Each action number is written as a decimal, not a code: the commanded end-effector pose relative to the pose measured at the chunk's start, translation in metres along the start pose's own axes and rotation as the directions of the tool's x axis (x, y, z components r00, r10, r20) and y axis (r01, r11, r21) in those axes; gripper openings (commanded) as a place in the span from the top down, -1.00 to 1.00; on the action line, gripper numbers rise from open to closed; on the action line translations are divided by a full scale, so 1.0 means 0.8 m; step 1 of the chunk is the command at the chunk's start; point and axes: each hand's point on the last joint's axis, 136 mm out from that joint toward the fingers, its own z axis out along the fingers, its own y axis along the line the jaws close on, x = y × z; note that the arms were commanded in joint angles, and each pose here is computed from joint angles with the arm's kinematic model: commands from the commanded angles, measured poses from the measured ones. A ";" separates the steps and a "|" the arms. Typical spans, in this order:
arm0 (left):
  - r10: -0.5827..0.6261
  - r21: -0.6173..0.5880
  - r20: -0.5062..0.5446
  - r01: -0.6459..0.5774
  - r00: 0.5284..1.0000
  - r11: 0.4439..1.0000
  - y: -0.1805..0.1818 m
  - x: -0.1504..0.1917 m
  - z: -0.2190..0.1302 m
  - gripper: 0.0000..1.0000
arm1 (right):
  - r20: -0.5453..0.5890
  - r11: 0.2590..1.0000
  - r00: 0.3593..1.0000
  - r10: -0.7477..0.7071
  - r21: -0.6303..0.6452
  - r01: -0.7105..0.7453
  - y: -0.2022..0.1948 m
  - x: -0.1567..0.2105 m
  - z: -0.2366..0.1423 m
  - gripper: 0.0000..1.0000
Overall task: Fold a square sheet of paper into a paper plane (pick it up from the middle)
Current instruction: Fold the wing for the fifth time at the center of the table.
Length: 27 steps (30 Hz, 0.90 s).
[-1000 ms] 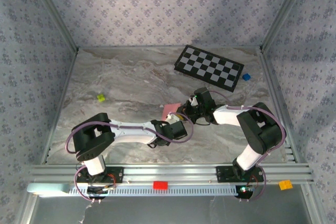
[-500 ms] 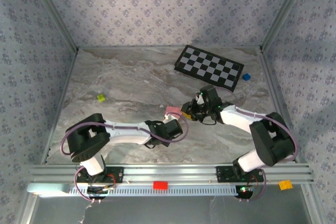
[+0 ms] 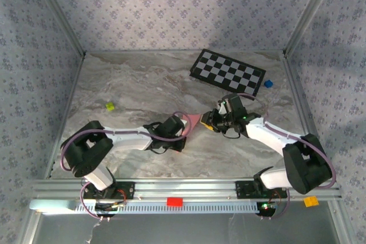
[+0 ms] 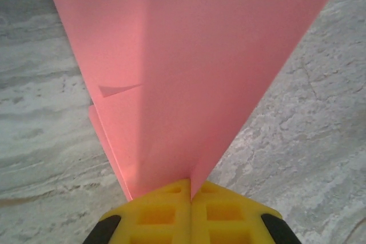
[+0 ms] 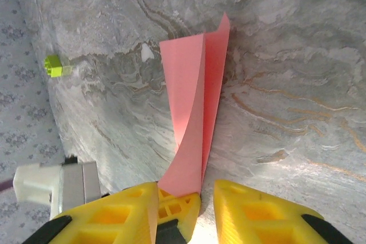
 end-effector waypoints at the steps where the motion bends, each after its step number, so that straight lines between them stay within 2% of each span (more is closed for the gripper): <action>1: -0.055 0.143 -0.039 0.060 0.998 0.988 -0.017 0.005 0.001 1.00 | 0.012 0.997 0.998 -0.069 -0.021 0.069 0.008 0.004 0.001 0.44; 9: -0.134 0.259 -0.090 0.153 0.987 0.954 -0.017 0.003 0.008 1.00 | 0.132 0.963 0.956 -0.261 -0.035 0.268 0.026 0.012 0.008 0.61; 16: -0.187 0.346 -0.119 0.217 0.975 0.913 -0.024 -0.006 0.010 1.00 | -0.036 0.953 0.958 -0.284 -0.123 0.278 0.032 0.043 0.027 0.69; 21: -0.212 0.369 -0.140 0.250 0.967 0.895 -0.023 -0.007 0.014 1.00 | -0.080 0.954 0.959 -0.272 -0.154 0.258 0.033 0.048 0.045 0.77; 27: -0.233 0.391 -0.159 0.278 0.959 0.877 -0.024 -0.005 0.017 1.00 | -0.083 0.961 0.962 -0.258 -0.122 0.247 0.027 0.038 0.058 0.80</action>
